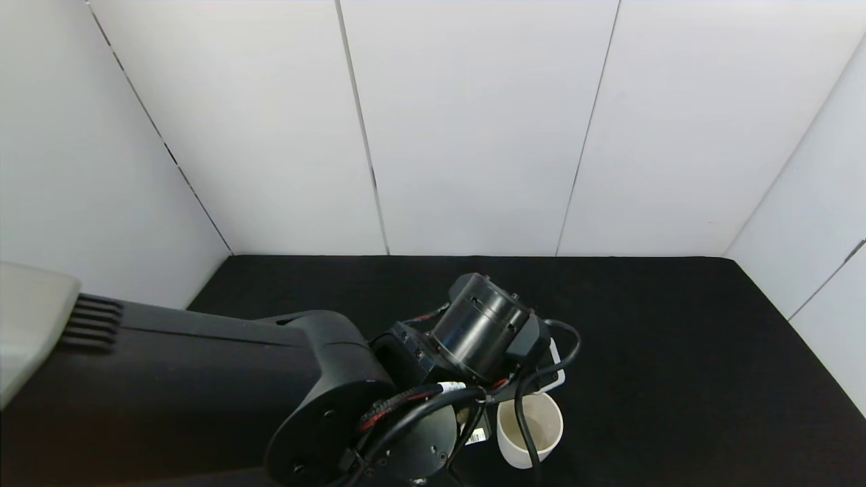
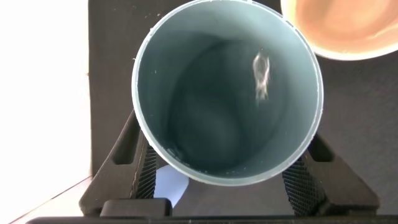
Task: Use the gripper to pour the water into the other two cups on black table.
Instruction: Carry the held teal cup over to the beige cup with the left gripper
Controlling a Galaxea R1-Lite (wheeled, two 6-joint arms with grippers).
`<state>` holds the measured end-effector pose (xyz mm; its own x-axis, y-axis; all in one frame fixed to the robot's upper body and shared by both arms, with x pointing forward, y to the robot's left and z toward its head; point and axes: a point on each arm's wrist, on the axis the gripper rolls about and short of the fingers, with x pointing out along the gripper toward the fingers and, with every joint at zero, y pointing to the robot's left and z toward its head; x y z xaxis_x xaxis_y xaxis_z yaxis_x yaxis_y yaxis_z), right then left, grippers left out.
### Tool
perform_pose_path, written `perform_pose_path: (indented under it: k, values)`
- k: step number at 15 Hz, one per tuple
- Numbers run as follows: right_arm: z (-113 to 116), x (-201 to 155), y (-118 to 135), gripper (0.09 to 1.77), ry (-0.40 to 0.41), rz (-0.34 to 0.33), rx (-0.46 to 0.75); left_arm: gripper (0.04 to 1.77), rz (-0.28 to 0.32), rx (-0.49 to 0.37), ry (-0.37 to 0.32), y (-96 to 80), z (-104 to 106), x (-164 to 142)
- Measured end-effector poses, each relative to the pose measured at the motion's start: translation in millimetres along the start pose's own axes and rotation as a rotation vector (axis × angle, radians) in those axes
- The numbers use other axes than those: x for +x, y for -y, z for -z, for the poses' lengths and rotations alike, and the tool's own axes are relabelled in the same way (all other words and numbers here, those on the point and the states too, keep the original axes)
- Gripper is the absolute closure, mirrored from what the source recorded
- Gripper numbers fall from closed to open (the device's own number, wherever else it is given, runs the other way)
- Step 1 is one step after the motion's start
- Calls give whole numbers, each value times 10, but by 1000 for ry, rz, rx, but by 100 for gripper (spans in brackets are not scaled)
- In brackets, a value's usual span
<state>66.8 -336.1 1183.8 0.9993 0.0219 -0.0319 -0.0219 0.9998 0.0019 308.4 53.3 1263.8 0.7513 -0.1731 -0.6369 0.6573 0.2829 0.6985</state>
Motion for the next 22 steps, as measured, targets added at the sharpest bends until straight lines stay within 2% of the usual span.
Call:
perform_pose_path:
  k: [7,14,22]
  values:
    - [0,0,0,15,0,0,0,67,-11,49,-13,120,-38,-26]
    - [0,0,0,15,0,0,0,67,-58,113,-51,165,-55,-26]
    - [0,0,0,15,0,0,0,67,-87,184,-69,321,-152,-24]
